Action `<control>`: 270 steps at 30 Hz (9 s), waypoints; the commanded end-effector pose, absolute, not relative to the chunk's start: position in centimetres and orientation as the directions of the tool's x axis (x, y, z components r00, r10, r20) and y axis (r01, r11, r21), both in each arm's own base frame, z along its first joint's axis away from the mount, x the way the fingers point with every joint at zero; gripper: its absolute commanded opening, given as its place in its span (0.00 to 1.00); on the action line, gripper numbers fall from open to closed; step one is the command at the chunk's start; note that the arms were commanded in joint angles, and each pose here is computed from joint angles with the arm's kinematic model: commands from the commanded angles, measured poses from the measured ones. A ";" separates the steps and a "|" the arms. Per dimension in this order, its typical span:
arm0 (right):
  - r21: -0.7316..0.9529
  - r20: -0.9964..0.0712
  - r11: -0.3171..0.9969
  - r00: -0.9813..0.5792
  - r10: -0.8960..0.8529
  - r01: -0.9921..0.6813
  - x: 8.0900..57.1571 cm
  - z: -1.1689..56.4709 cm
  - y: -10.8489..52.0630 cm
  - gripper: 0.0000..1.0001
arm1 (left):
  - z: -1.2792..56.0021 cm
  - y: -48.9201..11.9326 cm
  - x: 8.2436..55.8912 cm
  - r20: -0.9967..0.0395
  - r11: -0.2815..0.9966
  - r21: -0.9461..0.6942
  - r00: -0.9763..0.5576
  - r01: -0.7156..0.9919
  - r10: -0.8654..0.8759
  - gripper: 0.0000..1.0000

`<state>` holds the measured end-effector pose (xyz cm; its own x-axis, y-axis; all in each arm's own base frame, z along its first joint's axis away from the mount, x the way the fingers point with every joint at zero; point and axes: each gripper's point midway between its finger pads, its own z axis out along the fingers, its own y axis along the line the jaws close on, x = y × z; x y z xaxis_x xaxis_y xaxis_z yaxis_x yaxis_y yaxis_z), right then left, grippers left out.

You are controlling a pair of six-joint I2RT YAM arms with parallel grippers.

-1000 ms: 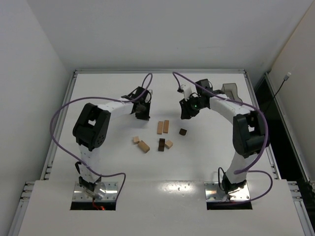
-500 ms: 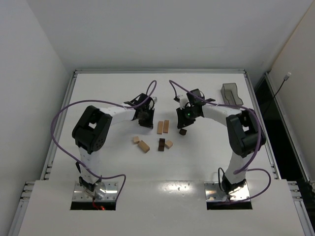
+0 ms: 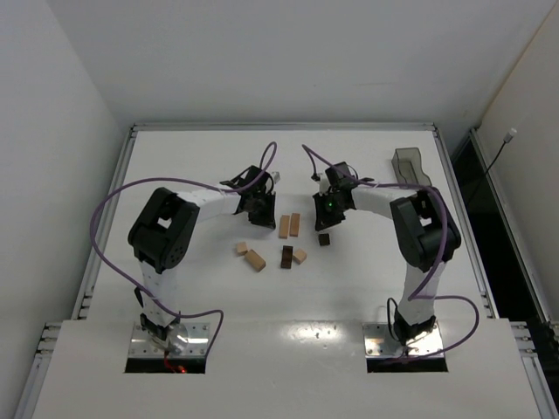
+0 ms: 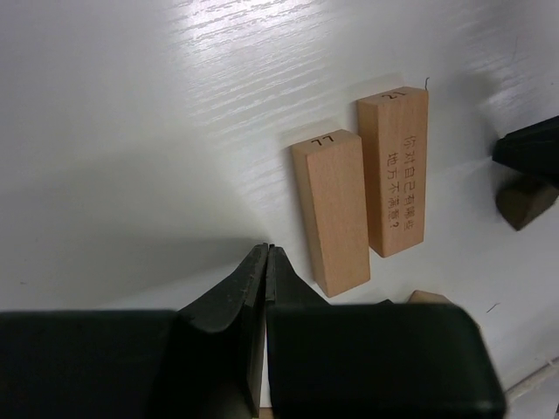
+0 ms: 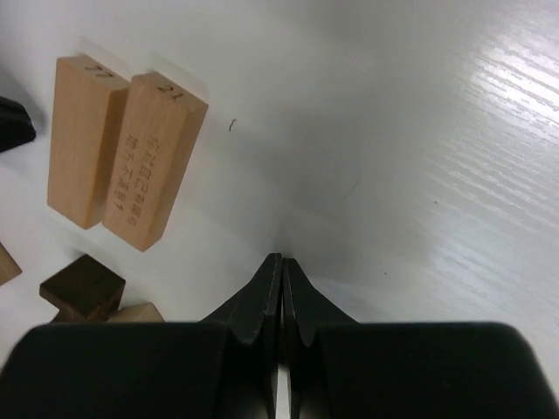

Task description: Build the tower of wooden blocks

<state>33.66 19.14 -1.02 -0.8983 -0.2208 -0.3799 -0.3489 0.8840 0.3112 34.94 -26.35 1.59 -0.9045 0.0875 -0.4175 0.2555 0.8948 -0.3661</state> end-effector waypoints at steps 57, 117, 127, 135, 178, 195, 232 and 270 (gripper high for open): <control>0.356 -0.349 0.839 -0.892 -0.288 -0.411 33.4 -2.3 26.4 0.00 | 0.4 -28.3 35.9 -0.394 0.866 -0.454 -0.919 0.209 0.015 0.00; 0.139 -0.379 0.958 -0.907 -0.183 -0.251 34.2 -1.6 17.6 0.00 | 2.1 -22.1 36.4 -0.487 0.944 -0.319 -0.870 0.088 -0.083 0.00; 0.100 -0.517 0.940 -0.824 -0.230 -0.326 36.8 3.5 15.3 0.24 | 3.2 -13.3 37.9 -0.514 0.959 -0.282 -0.840 -0.029 -0.177 0.25; -0.054 -0.645 0.777 -0.572 -0.506 -0.627 38.2 12.9 16.4 0.50 | 10.2 -13.1 39.6 -0.623 0.959 -0.244 -0.781 0.141 -0.043 0.80; 0.064 -0.428 0.570 -0.539 -0.726 -0.819 26.6 2.5 24.5 0.62 | 11.3 -7.3 40.5 -0.582 0.933 -0.354 -0.796 0.062 -0.168 0.94; 0.061 -0.378 0.574 -0.551 -0.744 -0.817 25.8 0.5 25.9 0.52 | 10.9 -7.0 41.1 -0.571 0.932 -0.360 -0.800 0.042 -0.184 0.96; -0.016 -0.341 0.980 -0.920 -0.190 -0.197 36.3 4.0 27.6 0.00 | 10.9 0.5 40.4 -0.630 0.875 -0.178 -0.630 -0.451 -0.453 1.00; 0.074 -0.303 0.996 -0.953 -0.029 -0.053 38.0 2.3 28.8 0.00 | 9.7 -0.8 41.0 -0.595 0.887 -0.211 -0.666 -0.410 -0.449 1.00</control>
<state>37.02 28.37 1.97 -0.9575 -0.0594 -0.2824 -0.0808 0.9946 0.0649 40.12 -1.01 8.94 -0.6900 -0.4363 -0.5776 -0.4080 0.8935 -0.1875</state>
